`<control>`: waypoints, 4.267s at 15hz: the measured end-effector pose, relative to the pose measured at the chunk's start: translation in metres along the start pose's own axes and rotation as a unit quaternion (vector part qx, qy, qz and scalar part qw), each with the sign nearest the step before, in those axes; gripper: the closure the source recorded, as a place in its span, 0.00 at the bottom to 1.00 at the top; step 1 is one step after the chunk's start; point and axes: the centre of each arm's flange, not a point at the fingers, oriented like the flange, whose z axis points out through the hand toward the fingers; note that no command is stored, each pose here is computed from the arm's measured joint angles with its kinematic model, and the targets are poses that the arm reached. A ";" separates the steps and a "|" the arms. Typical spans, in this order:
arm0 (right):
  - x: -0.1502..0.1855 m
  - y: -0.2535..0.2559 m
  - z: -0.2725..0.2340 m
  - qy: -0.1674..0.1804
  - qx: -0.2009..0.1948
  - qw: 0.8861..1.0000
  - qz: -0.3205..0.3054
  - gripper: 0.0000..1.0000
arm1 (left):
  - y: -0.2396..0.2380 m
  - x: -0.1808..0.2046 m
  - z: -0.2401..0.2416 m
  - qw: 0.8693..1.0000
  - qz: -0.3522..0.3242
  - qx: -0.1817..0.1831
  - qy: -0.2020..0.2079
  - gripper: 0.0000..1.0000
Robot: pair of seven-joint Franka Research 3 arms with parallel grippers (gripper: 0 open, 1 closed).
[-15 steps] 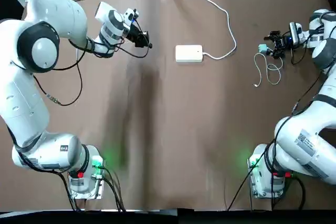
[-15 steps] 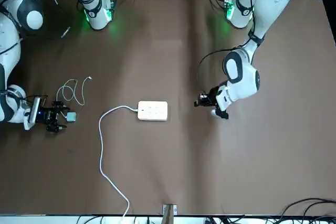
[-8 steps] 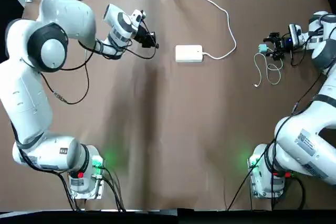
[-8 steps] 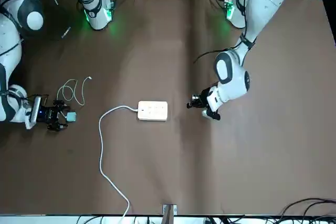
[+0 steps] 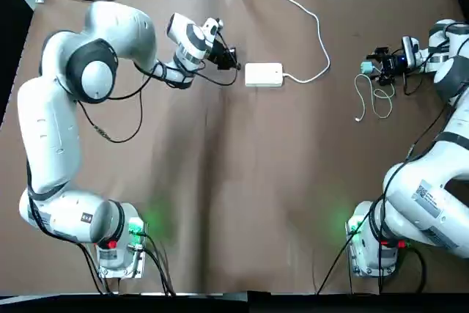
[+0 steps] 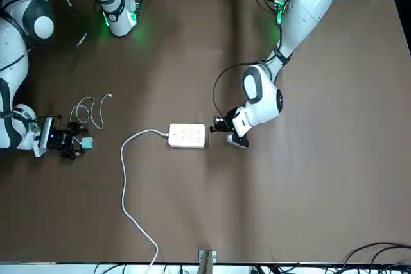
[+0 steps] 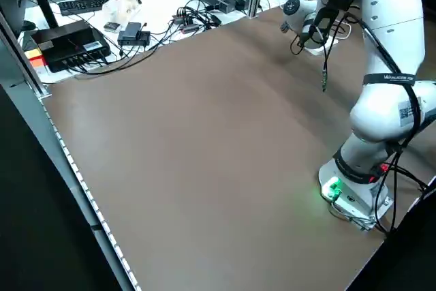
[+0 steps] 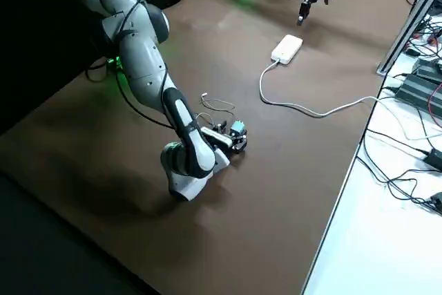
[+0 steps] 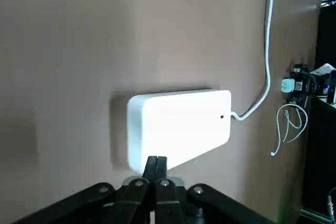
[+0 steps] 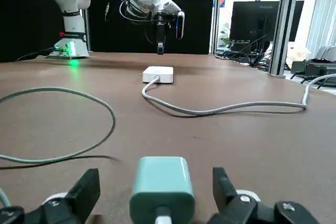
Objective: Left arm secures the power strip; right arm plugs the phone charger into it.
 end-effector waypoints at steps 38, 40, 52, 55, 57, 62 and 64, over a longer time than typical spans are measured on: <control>0.005 0.018 0.004 -0.042 0.013 0.996 0.074 0.18 | -0.003 0.012 0.062 1.000 0.009 -0.017 -0.008 0.99; 0.006 0.018 0.004 -0.043 0.014 0.996 0.079 0.19 | -0.003 0.012 0.062 1.000 0.009 -0.017 -0.008 0.99; 0.008 0.019 0.003 -0.055 0.032 0.996 0.058 0.20 | -0.003 0.012 0.062 1.000 0.012 -0.017 -0.008 0.99; 0.008 0.018 0.003 -0.056 0.036 0.997 0.049 0.20 | -0.003 0.012 0.062 1.000 0.012 -0.017 -0.008 0.99; 0.008 0.018 0.003 -0.056 0.037 0.997 0.043 0.21 | -0.003 0.012 0.062 1.000 0.012 -0.017 -0.008 0.99; 0.008 0.018 0.004 -0.056 0.038 0.997 0.039 0.37 | -0.003 0.012 0.062 1.000 0.012 -0.017 -0.008 0.99; 0.008 0.018 0.004 -0.056 0.038 0.997 0.039 0.42 | -0.003 0.012 0.062 1.000 0.012 -0.017 -0.008 0.99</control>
